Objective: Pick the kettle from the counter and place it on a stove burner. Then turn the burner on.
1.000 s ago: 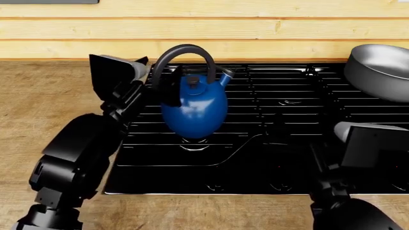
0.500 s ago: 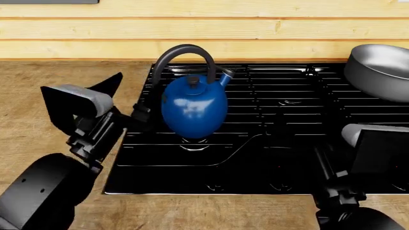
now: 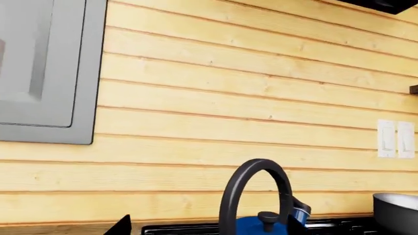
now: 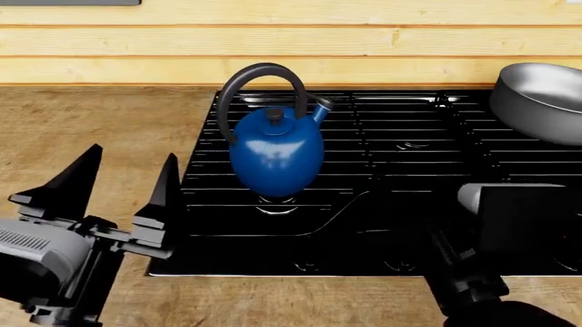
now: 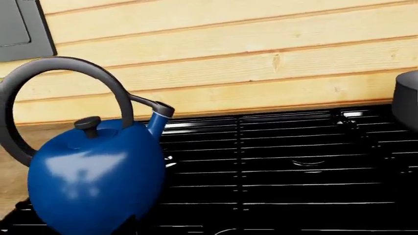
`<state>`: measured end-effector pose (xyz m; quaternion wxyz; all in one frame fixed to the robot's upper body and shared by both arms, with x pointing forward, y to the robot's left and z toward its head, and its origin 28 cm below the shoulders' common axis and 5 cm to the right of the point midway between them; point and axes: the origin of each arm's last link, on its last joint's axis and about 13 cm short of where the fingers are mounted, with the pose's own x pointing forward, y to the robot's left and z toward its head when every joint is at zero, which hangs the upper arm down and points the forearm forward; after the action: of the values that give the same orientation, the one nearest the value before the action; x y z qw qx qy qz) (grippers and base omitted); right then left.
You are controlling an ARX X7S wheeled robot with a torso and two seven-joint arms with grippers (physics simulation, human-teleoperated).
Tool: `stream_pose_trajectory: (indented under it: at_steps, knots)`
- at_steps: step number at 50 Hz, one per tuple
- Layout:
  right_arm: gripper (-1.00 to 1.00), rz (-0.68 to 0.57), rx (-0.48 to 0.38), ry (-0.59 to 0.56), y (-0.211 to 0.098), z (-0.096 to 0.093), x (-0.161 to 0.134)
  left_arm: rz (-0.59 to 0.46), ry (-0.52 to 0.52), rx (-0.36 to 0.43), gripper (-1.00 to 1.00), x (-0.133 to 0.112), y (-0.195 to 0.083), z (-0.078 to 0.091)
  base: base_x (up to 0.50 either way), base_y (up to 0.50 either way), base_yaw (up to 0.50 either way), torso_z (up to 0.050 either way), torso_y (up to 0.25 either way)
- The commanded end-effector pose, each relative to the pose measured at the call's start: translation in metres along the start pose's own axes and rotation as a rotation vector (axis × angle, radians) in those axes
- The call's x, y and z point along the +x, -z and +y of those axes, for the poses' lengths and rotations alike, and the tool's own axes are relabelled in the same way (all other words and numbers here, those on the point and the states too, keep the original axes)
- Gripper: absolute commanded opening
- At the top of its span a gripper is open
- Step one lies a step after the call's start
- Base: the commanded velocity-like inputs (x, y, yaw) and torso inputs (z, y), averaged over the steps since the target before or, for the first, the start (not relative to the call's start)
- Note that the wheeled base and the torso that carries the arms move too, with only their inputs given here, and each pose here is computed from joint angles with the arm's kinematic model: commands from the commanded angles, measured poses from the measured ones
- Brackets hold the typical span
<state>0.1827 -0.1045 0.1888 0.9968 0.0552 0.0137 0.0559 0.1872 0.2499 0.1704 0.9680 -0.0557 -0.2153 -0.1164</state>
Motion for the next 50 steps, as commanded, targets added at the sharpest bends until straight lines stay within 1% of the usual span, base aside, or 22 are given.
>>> stream_pose_trajectory:
  at_steps: [1,4,9,10,16,18,24,26,30,34,41,43,45,50]
  knots:
    - [1.0,0.18,-0.077,-0.037,-0.009,0.006,-0.015,-0.051,-0.041,0.03,1.0,-0.015,-0.012,-0.004,0.0,0.0,0.0,0.0,0.0]
    - [1.0,0.216,-0.078,-0.04,-0.01,0.009,-0.024,-0.049,-0.033,0.029,1.0,-0.017,-0.017,-0.006,0.0,0.0,0.0,0.0,0.0]
    - [1.0,0.327,-0.02,-0.005,-0.007,0.008,-0.031,-0.032,-0.032,0.045,1.0,-0.016,-0.021,-0.006,0.0,0.0,0.0,0.0,0.0]
    - [1.0,0.33,-0.027,0.002,-0.006,0.008,-0.034,-0.028,-0.031,0.05,1.0,-0.016,-0.022,-0.006,0.0,0.0,0.0,0.0,0.0]
    - [1.0,0.398,0.034,0.005,0.0,0.008,-0.041,-0.026,-0.022,0.047,1.0,-0.014,-0.02,-0.006,0.0,0.0,0.0,0.0,0.0]
    - [1.0,0.42,0.04,0.003,0.005,0.008,-0.041,-0.022,-0.025,0.047,1.0,-0.015,-0.021,-0.006,0.0,0.0,0.0,0.0,0.0]
    - [1.0,0.444,0.066,-0.024,0.012,0.011,-0.039,-0.01,-0.02,0.044,1.0,-0.014,-0.018,-0.006,0.0,0.0,0.0,0.0,0.0]
    - [1.0,0.425,0.069,-0.03,0.012,0.011,-0.037,-0.009,-0.029,0.041,1.0,-0.015,-0.016,-0.005,0.0,0.0,0.0,0.0,0.0]
    - [1.0,0.441,0.085,-0.02,0.018,0.009,-0.032,-0.003,-0.035,0.036,1.0,-0.017,-0.015,-0.005,0.0,0.0,0.0,0.0,0.0]
    - [1.0,0.468,0.063,-0.02,0.024,0.012,-0.03,-0.002,-0.03,0.039,1.0,-0.016,-0.016,-0.006,0.0,0.0,0.0,0.0,0.0]
    - [1.0,0.463,0.027,-0.042,0.026,0.015,-0.022,0.003,-0.038,0.035,1.0,-0.015,-0.013,-0.005,0.0,0.0,0.0,0.0,0.0]
    - [1.0,0.463,0.015,-0.058,0.025,0.018,-0.021,0.01,-0.036,0.035,1.0,-0.016,-0.011,-0.004,0.0,0.0,0.0,0.0,0.0]
    - [1.0,0.477,0.002,-0.108,0.025,0.022,-0.021,0.01,-0.038,0.035,1.0,-0.015,-0.011,-0.004,0.0,0.0,0.0,0.0,0.0]
    - [1.0,0.491,-0.015,-0.143,0.025,0.024,-0.026,0.009,-0.041,0.036,1.0,-0.017,-0.012,-0.003,0.0,0.0,0.0,0.0,0.0]
